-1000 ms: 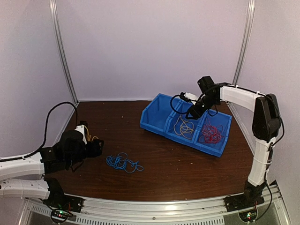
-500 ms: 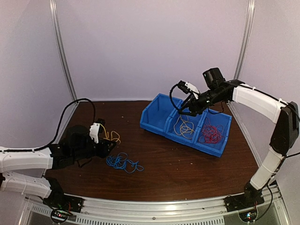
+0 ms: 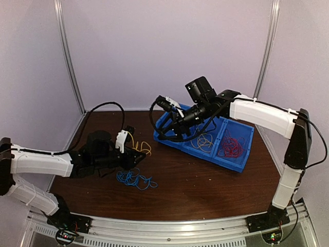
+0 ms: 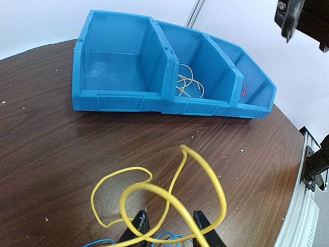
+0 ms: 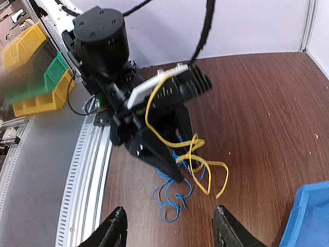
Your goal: Untangle the cables
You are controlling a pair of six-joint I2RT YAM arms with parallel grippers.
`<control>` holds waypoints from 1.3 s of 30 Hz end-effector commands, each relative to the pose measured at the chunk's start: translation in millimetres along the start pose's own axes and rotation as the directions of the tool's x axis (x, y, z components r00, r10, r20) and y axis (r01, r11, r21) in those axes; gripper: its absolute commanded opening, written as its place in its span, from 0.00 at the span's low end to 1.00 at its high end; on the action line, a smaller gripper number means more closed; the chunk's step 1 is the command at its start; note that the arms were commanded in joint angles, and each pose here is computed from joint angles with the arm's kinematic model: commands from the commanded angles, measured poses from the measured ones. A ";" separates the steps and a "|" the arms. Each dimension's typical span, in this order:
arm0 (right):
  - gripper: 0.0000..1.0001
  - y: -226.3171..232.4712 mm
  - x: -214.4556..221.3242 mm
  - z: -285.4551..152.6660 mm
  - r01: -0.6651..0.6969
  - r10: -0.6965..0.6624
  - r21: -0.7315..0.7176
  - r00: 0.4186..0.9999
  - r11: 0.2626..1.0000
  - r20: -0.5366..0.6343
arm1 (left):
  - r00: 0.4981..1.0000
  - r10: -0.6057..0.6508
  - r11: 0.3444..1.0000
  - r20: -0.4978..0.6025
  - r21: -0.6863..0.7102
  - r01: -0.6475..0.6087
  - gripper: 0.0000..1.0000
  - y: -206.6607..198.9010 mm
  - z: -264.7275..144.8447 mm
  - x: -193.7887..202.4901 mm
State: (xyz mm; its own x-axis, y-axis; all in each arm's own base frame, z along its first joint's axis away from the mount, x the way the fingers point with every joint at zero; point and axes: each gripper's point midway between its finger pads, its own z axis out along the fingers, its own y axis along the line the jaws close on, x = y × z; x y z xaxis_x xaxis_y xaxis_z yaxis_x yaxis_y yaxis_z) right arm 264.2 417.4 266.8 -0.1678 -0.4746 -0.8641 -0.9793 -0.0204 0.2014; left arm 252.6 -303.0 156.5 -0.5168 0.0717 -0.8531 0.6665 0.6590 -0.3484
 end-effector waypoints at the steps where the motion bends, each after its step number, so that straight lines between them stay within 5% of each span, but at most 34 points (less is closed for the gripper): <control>1: 0.57 2.5 -31.7 20.8 -0.029 0.033 -0.043 0.996 0.999 0.079 | 0.998 0.041 0.998 0.048 0.055 -0.043 0.31 -21.5 12.2 -20.2; 17: 0.56 40.2 -29.2 71.0 -0.050 0.059 -0.205 0.998 0.977 0.035 | 0.998 0.050 0.997 0.028 0.060 -0.052 0.33 -33.5 23.6 -15.3; 20: 0.46 38.1 -30.1 73.4 -0.057 0.065 -0.189 0.997 0.980 0.035 | 0.998 0.050 0.997 0.024 0.056 -0.051 0.33 -32.7 22.9 -13.2; 26: 0.02 32.6 -33.7 71.4 -0.054 0.061 -0.154 0.997 0.987 0.043 | 0.999 0.047 0.998 0.022 0.044 -0.048 0.34 -30.3 21.0 -9.5; 39: 0.00 0.5 -115.7 -45.4 0.096 -0.117 0.105 0.969 0.990 0.216 | 0.999 0.032 0.999 -0.022 -0.017 -0.033 0.46 -12.1 17.7 16.8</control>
State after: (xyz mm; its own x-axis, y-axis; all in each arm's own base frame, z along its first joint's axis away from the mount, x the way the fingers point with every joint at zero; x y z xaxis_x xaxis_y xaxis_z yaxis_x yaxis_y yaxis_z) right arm 264.7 468.3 315.5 -0.1783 -0.3786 -0.9082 -0.9744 -0.0604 0.2164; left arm 244.8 -329.2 143.4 -0.5111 0.1227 -0.8507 0.6882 0.6514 -0.3195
